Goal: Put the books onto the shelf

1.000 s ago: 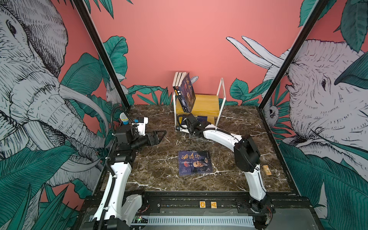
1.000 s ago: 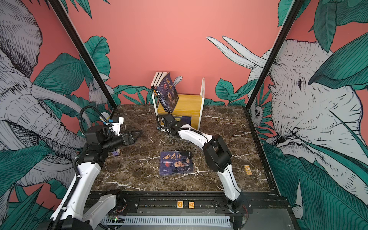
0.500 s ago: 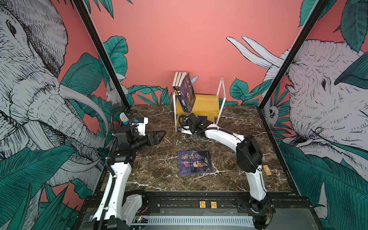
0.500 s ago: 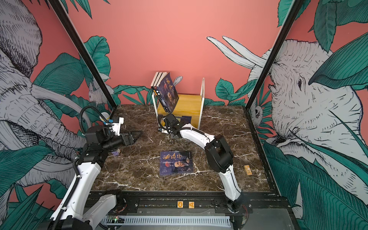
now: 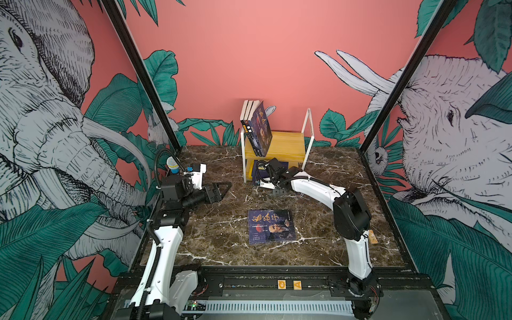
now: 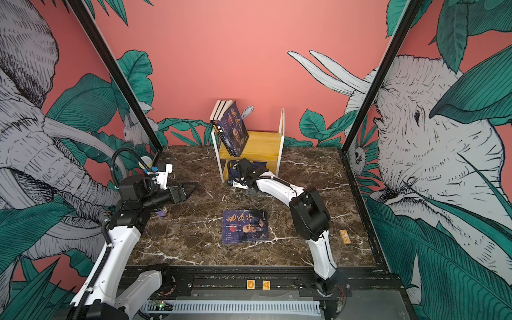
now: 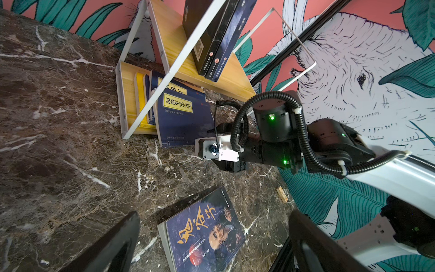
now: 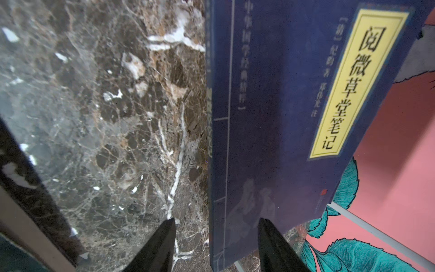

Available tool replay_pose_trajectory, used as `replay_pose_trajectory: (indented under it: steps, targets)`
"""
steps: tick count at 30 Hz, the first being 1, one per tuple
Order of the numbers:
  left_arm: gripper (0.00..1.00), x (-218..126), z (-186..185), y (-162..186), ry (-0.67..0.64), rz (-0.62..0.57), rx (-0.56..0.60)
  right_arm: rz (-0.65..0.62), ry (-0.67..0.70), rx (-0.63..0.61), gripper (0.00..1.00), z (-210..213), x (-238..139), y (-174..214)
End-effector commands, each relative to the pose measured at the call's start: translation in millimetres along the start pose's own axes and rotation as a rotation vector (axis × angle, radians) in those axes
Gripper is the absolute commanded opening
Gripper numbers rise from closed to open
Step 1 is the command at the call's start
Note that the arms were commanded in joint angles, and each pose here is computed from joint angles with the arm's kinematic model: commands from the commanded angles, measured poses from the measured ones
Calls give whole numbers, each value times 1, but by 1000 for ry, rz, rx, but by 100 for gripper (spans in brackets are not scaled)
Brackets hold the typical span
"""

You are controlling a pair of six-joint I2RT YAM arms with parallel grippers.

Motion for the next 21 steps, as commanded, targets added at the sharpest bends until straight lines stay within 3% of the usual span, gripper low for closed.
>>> replay_pose_trajectory:
  steps: [1, 14, 21]
  targets:
    - [99, -2, -2, 0, 17, -16, 33, -33, 57, 18, 53, -13, -4, -5]
    - [99, -2, -2, 0, 22, -13, 30, -45, 102, 39, 49, -26, 10, -19]
    - [99, -3, -2, 0, 21, -17, 34, -86, -54, 9, 59, -11, -10, -13]
Point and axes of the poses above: each gripper's point midway between its finger pads, its own x axis out along the fingers, its own z axis along the line the jaws close on, y = z × x, the point moved 8 cm from there along -x, back along the fingers, and after that the axes turned 6 degrees about x, right-handed, at the moved point
